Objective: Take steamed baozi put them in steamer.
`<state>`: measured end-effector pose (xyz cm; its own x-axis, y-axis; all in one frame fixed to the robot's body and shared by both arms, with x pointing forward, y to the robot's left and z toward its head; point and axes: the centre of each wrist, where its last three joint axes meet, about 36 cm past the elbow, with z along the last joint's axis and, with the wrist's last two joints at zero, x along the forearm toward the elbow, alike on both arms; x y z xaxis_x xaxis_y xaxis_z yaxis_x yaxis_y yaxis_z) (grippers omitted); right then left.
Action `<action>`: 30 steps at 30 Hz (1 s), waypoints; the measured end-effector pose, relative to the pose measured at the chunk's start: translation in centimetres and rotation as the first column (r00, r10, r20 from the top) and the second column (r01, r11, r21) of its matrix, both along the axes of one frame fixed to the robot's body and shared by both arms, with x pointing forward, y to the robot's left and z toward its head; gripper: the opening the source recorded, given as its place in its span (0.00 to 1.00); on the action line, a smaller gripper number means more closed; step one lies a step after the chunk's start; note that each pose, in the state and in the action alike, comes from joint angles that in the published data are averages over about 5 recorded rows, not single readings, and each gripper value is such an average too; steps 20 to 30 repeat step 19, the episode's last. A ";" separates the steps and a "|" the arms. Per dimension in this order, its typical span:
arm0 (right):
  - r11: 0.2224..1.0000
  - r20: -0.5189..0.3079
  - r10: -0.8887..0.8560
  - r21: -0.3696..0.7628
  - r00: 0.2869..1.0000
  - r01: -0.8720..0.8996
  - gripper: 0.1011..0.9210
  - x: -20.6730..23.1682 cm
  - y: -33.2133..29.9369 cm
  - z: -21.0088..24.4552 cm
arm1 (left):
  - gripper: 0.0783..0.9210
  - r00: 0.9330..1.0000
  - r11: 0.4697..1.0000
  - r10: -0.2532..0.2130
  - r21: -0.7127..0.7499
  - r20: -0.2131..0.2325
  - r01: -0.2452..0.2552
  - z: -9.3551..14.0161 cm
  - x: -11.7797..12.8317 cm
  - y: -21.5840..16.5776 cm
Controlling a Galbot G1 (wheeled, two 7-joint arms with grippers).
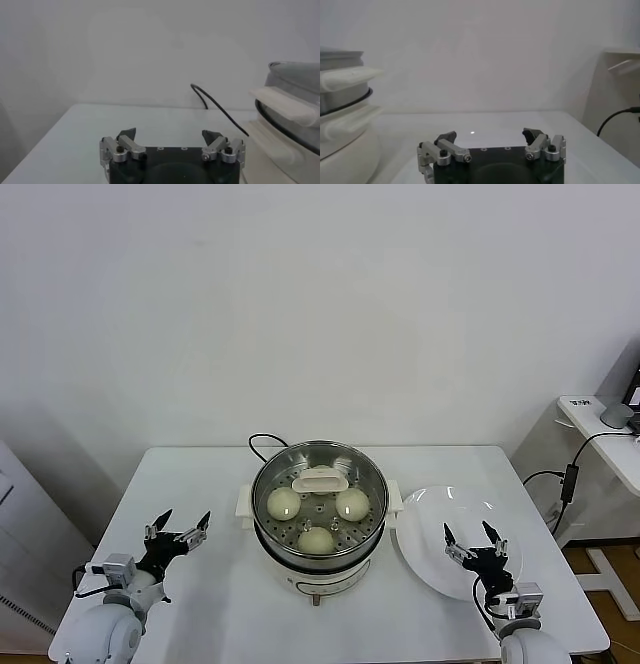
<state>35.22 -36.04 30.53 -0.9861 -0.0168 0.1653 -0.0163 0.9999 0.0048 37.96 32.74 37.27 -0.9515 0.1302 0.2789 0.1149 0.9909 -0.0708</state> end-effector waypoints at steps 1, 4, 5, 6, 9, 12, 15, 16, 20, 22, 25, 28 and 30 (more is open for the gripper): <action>1.000 -0.001 0.000 0.000 1.000 0.000 0.88 0.0 0.0 0.0 | 0.88 1.000 1.000 0.000 0.000 -0.001 0.000 0.0 0.0 0.0; 1.000 -0.004 -0.001 0.001 1.000 0.001 0.88 0.0 0.0 0.0 | 0.88 1.000 1.000 -0.001 -0.002 -0.003 0.001 0.0 0.0 -0.1; 1.000 -0.005 -0.001 0.001 1.000 0.001 0.88 0.0 0.0 0.0 | 0.88 1.000 1.000 -0.002 -0.002 -0.003 0.002 0.0 -0.1 -0.1; 1.000 -0.006 -0.002 0.001 1.000 0.002 0.88 0.0 -0.1 0.0 | 0.88 1.000 1.000 -0.002 -0.003 -0.004 0.002 0.1 -0.1 -0.1; 1.000 -0.010 -0.002 0.000 1.000 0.002 0.88 -0.1 -0.1 0.1 | 0.88 1.000 1.000 -0.003 -0.006 -0.005 0.003 0.1 -0.1 -0.2; 1.000 -0.014 -0.001 0.000 1.000 0.001 0.88 -0.2 -0.2 0.1 | 0.88 1.000 1.000 -0.002 -0.009 -0.006 0.002 0.1 -0.2 -0.2; 1.000 -0.016 0.000 -0.001 1.000 0.000 0.88 -0.3 -0.2 0.1 | 0.88 1.000 1.000 -0.002 -0.012 -0.008 0.002 0.2 -0.2 -0.2; 1.000 -0.016 0.000 -0.001 1.000 0.000 0.88 -0.3 -0.2 0.1 | 0.88 1.000 1.000 -0.002 -0.013 -0.008 0.002 0.2 -0.2 -0.2; 1.000 -0.016 0.000 -0.002 1.000 0.000 0.88 -0.3 -0.2 0.1 | 0.88 1.000 1.000 -0.002 -0.014 -0.008 0.002 0.2 -0.2 -0.2; 1.000 -0.016 0.000 -0.002 1.000 0.000 0.88 -0.3 -0.2 0.1 | 0.88 1.000 1.000 -0.002 -0.014 -0.008 0.002 0.2 -0.2 -0.2; 1.000 -0.016 0.000 -0.002 1.000 0.000 0.88 -0.3 -0.2 0.1 | 0.88 1.000 1.000 -0.002 -0.014 -0.008 0.002 0.2 -0.2 -0.2; 1.000 -0.016 0.000 -0.002 1.000 0.000 0.88 -0.3 -0.2 0.1 | 0.88 1.000 1.000 -0.002 -0.014 -0.008 0.002 0.2 -0.2 -0.2; 1.000 -0.016 0.000 -0.002 1.000 0.000 0.88 -0.3 -0.2 0.1 | 0.88 1.000 1.000 -0.002 -0.014 -0.008 0.002 0.2 -0.2 -0.2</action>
